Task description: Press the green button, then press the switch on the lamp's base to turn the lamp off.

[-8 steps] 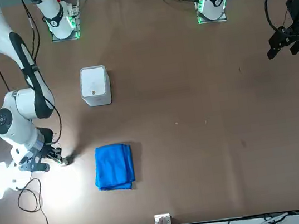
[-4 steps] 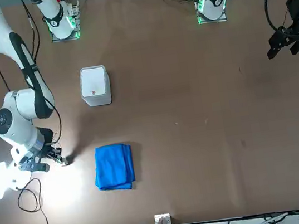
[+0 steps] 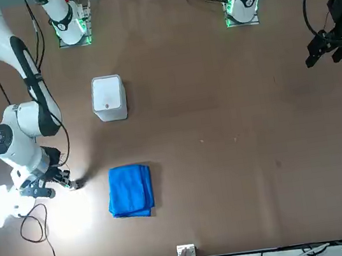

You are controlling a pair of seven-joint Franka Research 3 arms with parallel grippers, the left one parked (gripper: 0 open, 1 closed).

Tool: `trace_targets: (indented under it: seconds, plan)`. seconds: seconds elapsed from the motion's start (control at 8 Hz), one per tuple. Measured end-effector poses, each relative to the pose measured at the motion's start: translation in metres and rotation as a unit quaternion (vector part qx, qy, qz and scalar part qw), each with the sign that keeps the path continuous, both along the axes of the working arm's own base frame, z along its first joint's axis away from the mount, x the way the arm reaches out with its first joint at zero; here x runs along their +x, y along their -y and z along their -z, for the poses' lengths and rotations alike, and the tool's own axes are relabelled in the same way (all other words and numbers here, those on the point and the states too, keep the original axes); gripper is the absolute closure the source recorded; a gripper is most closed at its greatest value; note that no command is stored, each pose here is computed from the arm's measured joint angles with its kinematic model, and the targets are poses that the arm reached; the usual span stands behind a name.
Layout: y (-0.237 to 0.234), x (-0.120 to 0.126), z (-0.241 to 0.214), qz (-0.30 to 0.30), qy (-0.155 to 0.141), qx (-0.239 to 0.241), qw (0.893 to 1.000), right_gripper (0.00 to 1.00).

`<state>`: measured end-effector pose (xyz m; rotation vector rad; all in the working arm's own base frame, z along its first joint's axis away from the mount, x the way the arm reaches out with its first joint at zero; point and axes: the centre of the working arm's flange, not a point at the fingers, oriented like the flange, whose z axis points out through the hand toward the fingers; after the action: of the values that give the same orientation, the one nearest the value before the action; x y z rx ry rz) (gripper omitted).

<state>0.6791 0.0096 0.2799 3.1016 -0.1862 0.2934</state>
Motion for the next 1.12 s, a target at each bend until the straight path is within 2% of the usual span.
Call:
trace_targets:
  seconds: [0.25,0.38,0.5,0.75,0.88,1.12]
  plan:
    - [-0.001,0.004,-0.019,0.000,0.005,0.000,1.000,0.99]
    - [0.000,0.002,-0.038,0.002,-0.005,0.000,1.000,0.99]
    - [0.003,-0.006,-0.060,0.006,-0.027,-0.001,1.000,0.99]
    - [0.019,-0.035,-0.092,0.021,-0.097,-0.011,0.995,0.99]
    - [0.043,-0.054,-0.091,0.035,-0.123,-0.025,0.991,0.99]
    - [0.102,-0.091,-0.061,0.074,-0.127,-0.032,0.989,0.99]
